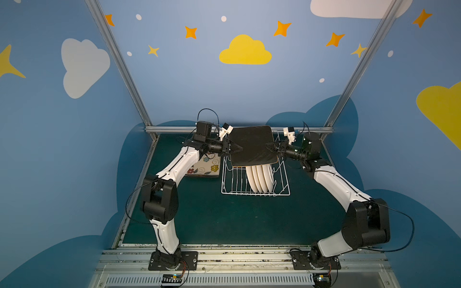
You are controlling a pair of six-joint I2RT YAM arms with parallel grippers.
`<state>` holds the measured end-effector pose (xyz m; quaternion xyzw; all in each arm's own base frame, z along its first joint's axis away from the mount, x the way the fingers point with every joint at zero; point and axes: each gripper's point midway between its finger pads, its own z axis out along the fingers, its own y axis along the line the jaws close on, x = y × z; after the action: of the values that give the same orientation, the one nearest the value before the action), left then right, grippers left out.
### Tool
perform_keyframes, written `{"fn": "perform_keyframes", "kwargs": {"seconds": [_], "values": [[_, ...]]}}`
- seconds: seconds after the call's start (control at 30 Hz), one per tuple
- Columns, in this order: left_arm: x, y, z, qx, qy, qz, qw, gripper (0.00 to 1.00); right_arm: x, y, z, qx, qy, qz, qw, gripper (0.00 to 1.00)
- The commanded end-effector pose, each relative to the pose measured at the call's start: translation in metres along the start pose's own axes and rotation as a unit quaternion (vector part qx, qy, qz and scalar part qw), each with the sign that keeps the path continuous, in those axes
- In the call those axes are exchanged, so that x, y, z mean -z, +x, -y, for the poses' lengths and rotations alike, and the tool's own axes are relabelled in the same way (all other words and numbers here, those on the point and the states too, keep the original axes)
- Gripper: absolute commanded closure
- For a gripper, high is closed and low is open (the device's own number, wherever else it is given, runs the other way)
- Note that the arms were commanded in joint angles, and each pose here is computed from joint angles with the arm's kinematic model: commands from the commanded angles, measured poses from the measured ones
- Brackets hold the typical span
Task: Unload the plates from the dish rack
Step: Pick up a plate from the dish rack, then place the plate among the plates.
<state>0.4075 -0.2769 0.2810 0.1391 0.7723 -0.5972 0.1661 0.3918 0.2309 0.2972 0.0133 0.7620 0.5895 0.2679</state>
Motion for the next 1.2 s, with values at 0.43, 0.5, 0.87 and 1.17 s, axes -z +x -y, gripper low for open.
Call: {"fn": "perform_keyframes", "kwargs": {"seconds": [0.43, 0.5, 0.87, 1.17], "values": [[0.049, -0.036, 0.035, -0.076, -0.011, 0.052, 0.996, 0.97, 0.020, -0.012, -0.009, 0.027, 0.050, 0.028, 0.998, 0.15], [0.061, -0.036, 0.036, -0.093, -0.035, 0.054, 0.994, 0.97, 0.025, -0.016, -0.006, 0.044, 0.064, 0.042, 0.996, 0.12], [0.137, -0.032, 0.015, -0.131, -0.202, 0.053, 0.969, 0.97, 0.046, -0.012, -0.006, 0.154, 0.147, 0.041, 0.976, 0.12], [0.176, -0.021, -0.020, -0.153, -0.289, 0.022, 0.945, 0.97, 0.051, -0.009, -0.029, 0.269, 0.143, 0.008, 0.952, 0.12]]}}
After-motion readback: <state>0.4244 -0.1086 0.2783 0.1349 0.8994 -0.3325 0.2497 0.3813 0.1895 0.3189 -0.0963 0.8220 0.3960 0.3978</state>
